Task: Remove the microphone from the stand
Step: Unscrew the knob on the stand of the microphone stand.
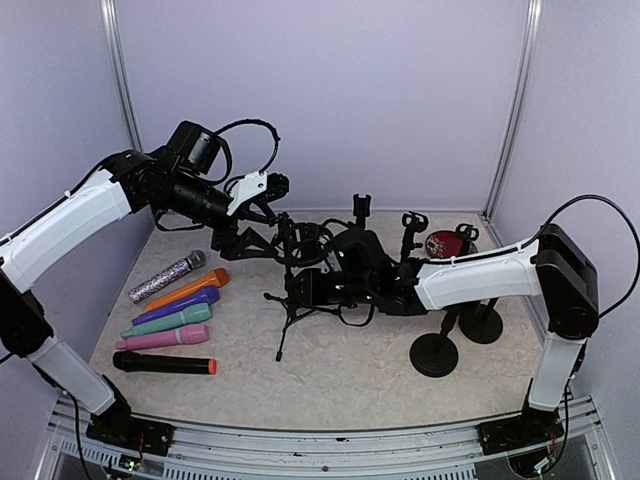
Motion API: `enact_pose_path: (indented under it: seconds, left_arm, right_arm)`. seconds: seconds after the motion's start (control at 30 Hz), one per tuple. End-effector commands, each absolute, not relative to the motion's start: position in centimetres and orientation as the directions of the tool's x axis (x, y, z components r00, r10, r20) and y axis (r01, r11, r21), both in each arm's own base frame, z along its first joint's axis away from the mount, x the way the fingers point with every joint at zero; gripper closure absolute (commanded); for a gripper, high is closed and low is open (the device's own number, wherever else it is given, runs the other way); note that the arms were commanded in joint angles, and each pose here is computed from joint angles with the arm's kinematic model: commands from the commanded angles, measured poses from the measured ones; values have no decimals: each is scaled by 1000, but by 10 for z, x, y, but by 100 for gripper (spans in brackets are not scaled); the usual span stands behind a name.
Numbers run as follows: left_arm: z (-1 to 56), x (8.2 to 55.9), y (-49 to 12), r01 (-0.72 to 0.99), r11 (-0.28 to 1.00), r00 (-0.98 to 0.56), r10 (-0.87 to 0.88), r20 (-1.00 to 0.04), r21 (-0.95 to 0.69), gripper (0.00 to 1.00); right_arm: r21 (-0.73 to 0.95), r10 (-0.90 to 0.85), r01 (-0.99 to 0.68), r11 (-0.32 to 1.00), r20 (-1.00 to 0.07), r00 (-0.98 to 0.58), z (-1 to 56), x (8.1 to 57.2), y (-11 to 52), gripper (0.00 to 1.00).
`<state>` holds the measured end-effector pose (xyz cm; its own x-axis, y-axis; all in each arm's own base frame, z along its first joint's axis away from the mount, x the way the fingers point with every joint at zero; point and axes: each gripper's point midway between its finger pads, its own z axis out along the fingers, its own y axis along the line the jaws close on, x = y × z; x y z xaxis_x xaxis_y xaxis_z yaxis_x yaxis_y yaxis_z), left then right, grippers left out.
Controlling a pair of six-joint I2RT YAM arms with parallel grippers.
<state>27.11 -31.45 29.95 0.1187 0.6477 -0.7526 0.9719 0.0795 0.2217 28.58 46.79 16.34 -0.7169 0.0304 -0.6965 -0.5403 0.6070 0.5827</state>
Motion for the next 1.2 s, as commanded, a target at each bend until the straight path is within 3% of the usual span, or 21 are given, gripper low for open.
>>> enact_pose_path:
  seconds: [0.0, 0.1, 0.23, 0.27, 0.3, 0.37, 0.47, 0.63, 0.77, 1.1, 1.17]
  left_arm:
    - [309, 267, -326, 975, 50, 140, 619, -773, 216, 27]
    - [308, 268, -327, 975, 50, 140, 622, -770, 217, 27]
    - [309, 269, -326, 974, 53, 141, 621, -771, 221, 27]
    - [309, 268, -326, 974, 52, 142, 622, -770, 222, 27]
    - [310, 268, -326, 974, 53, 141, 621, -771, 221, 27]
    - [311, 268, -325, 973, 56, 142, 621, -771, 224, 27]
    - [312, 268, -324, 971, 60, 144, 623, -768, 231, 28]
    - [315, 267, -322, 969, 64, 149, 624, -767, 240, 28]
    - [315, 265, -319, 968, 66, 149, 625, -767, 241, 28]
    - [315, 263, -314, 965, 71, 154, 629, -762, 254, 28]
    - [314, 264, -314, 964, 71, 154, 632, -759, 255, 29]
  right_arm:
    - [365, -100, -583, 726, -783, -615, 142, 292, 466, 100]
    - [314, -135, -590, 744, -794, -593, 141, 292, 469, 100]
    - [421, -48, -612, 669, -798, -601, 166, 287, 476, 97]
    - [469, -2, -626, 623, -799, -601, 180, 284, 478, 79]
    - [516, 43, -630, 580, -792, -610, 192, 282, 477, 68]
    - [605, 112, -619, 501, -755, -647, 198, 279, 470, 58]
    - [690, 174, -602, 403, -703, -690, 207, 275, 464, 52]
    - [777, 195, -537, 328, -612, -767, 200, 274, 463, 51]
    - [858, 237, -432, 277, -497, -835, 187, 279, 458, 55]
    - [864, 187, -337, 373, -426, -885, 159, 285, 466, 58]
    - [871, 193, -330, 364, -417, -888, 158, 284, 464, 63]
